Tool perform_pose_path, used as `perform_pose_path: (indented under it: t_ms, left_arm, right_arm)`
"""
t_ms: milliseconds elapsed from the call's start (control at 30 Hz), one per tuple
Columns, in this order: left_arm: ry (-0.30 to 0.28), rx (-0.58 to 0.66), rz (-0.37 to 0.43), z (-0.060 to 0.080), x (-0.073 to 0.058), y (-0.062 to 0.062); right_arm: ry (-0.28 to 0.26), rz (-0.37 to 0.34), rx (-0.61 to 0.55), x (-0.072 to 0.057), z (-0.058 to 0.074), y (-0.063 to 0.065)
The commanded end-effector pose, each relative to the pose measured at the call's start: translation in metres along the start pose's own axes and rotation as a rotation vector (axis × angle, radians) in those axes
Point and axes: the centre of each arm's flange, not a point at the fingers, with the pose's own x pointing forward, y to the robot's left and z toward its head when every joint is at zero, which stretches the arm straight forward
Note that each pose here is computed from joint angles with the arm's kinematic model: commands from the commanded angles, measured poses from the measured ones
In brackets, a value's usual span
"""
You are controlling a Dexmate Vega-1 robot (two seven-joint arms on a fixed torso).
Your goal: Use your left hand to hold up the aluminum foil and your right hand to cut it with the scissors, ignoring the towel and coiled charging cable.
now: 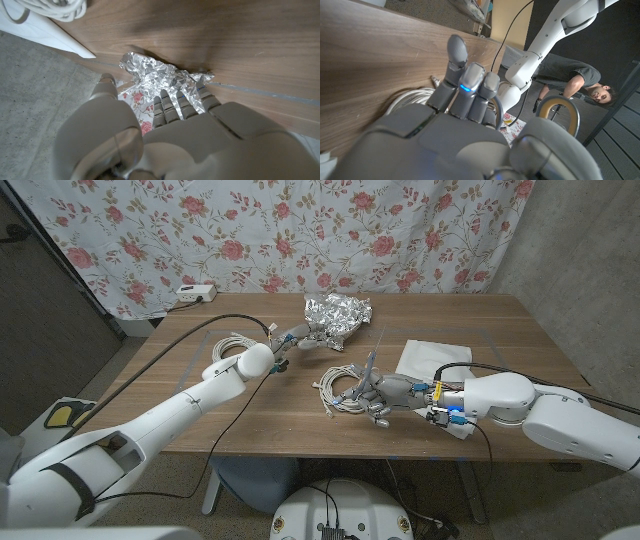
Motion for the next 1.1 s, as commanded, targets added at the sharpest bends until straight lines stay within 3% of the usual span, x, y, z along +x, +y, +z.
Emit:
perform_pose_path:
  t_ms: [33, 700, 1100]
  left_arm:
    - [-0.003, 0.010, 0.012, 0.004, -0.004, 0.000]
    - [-0.041, 0.040, 0.118, 0.010, -0.025, 0.019]
    - [-0.037, 0.091, 0.088, 0.014, -0.010, 0.026]
  right_arm:
    - [0.000, -0.001, 0.001, -0.001, -0.001, 0.003]
    - [0.001, 0.010, 0.004, 0.003, 0.000, 0.003]
    - [-0.005, 0.007, 0.010, 0.004, -0.001, 0.005]
